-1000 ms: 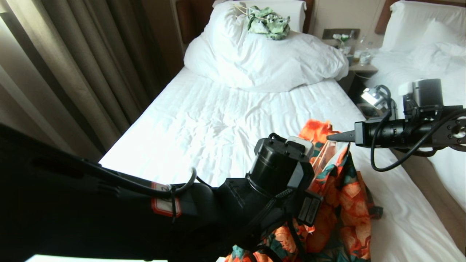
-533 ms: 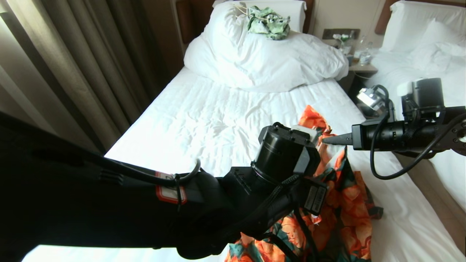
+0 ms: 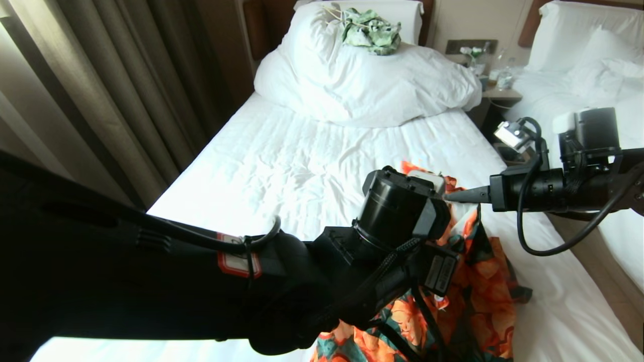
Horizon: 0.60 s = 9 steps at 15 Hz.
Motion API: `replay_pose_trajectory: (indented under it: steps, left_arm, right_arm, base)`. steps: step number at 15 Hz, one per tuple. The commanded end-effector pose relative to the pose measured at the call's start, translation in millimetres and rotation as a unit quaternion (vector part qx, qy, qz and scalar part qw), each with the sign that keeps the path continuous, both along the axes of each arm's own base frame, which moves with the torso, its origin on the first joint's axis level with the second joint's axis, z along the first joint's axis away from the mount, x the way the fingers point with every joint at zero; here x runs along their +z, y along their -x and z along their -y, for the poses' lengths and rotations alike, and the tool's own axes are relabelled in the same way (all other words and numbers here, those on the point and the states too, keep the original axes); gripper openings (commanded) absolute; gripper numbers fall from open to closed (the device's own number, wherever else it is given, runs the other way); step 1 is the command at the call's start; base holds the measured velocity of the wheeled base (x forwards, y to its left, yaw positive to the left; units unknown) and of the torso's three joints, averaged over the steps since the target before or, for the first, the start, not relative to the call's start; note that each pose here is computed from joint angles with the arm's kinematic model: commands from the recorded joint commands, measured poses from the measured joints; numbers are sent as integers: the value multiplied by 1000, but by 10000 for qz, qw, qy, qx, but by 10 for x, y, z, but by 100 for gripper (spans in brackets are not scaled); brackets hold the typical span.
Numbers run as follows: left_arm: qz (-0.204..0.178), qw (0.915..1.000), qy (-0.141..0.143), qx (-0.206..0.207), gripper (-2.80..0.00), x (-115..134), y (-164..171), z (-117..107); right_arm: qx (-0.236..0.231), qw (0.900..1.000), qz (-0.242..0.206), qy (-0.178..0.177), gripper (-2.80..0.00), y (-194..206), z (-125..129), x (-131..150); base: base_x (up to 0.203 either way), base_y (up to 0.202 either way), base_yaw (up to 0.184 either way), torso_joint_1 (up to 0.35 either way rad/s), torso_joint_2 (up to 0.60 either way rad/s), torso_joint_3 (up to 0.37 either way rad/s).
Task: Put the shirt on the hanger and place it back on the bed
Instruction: Hook the other side of the shirt onto the hanger
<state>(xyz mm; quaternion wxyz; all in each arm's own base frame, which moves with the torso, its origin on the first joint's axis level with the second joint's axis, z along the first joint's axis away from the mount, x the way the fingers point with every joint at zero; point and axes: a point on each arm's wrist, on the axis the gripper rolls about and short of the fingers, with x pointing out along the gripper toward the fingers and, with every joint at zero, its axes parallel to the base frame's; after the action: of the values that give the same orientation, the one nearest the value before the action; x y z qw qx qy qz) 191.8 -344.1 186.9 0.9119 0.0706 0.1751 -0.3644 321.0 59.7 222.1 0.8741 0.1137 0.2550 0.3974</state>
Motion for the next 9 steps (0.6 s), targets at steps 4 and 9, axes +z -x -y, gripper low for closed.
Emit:
replay_pose_trajectory:
  steps: [4,9]
  left_arm:
    - [-219,9988,-98,-425,-280,76,391,65]
    - [-298,9984,-150,-462,-280,79,371,155]
  right_arm:
    - [82,9995,302,78,-280,101,87,81]
    - [358,9978,536,140,-280,300,43,151]
  base:
    - [0,0,0,0,0,0]
    - [0,0,0,0,0,0]
